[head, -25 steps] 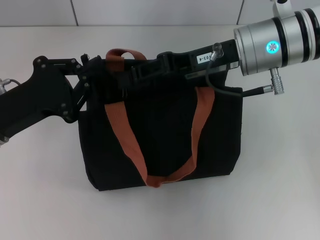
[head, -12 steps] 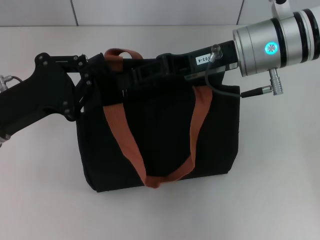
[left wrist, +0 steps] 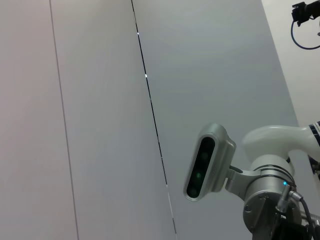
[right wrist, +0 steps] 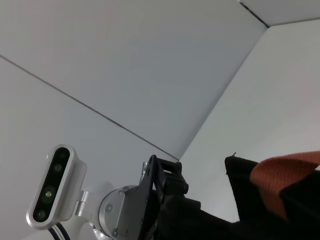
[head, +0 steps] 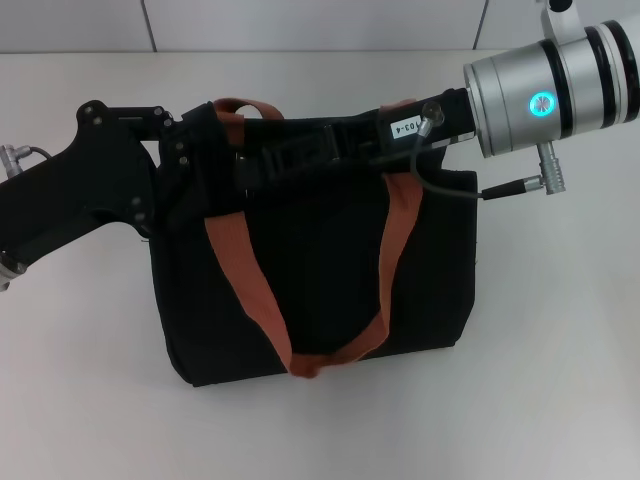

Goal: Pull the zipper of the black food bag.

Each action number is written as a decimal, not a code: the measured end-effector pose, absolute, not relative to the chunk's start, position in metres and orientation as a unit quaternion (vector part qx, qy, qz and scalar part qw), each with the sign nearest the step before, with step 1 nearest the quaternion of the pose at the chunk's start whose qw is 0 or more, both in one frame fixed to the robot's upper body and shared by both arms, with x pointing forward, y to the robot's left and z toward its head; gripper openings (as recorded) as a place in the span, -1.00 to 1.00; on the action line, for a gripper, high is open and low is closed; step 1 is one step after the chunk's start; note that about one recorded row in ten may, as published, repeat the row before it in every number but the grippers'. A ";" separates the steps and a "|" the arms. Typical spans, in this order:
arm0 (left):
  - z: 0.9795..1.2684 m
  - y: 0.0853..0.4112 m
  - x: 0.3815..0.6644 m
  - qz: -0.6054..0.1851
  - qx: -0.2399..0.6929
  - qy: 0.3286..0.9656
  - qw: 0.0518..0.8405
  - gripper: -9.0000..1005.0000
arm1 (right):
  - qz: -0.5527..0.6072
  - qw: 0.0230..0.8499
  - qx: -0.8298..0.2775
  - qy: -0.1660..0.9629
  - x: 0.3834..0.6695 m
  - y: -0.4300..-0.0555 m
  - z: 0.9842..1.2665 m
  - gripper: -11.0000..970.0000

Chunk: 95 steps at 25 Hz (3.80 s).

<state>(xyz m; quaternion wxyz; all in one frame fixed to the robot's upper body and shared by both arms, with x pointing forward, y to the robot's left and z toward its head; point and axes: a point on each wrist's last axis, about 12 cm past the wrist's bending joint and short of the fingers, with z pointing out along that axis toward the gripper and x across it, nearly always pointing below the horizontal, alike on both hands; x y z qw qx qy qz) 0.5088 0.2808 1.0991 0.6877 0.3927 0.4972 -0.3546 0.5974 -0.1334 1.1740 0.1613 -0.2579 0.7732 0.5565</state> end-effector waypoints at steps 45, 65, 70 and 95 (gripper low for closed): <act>1.109 0.270 0.525 -0.393 0.378 0.508 0.666 -0.83 | 0.553 0.211 -0.294 0.751 0.600 -0.133 1.174 -0.14; 1.110 0.270 0.525 -0.395 0.375 0.506 0.668 -0.82 | 0.525 0.226 -0.301 0.763 0.606 -0.134 1.183 -0.15; 1.111 0.269 0.527 -0.400 0.373 0.506 0.667 -0.82 | 0.529 0.223 -0.310 0.758 0.606 -0.129 1.186 -0.16; 1.111 0.268 0.530 -0.405 0.354 0.512 0.670 -0.80 | 0.538 0.217 -0.313 0.752 0.604 -0.122 1.184 -0.54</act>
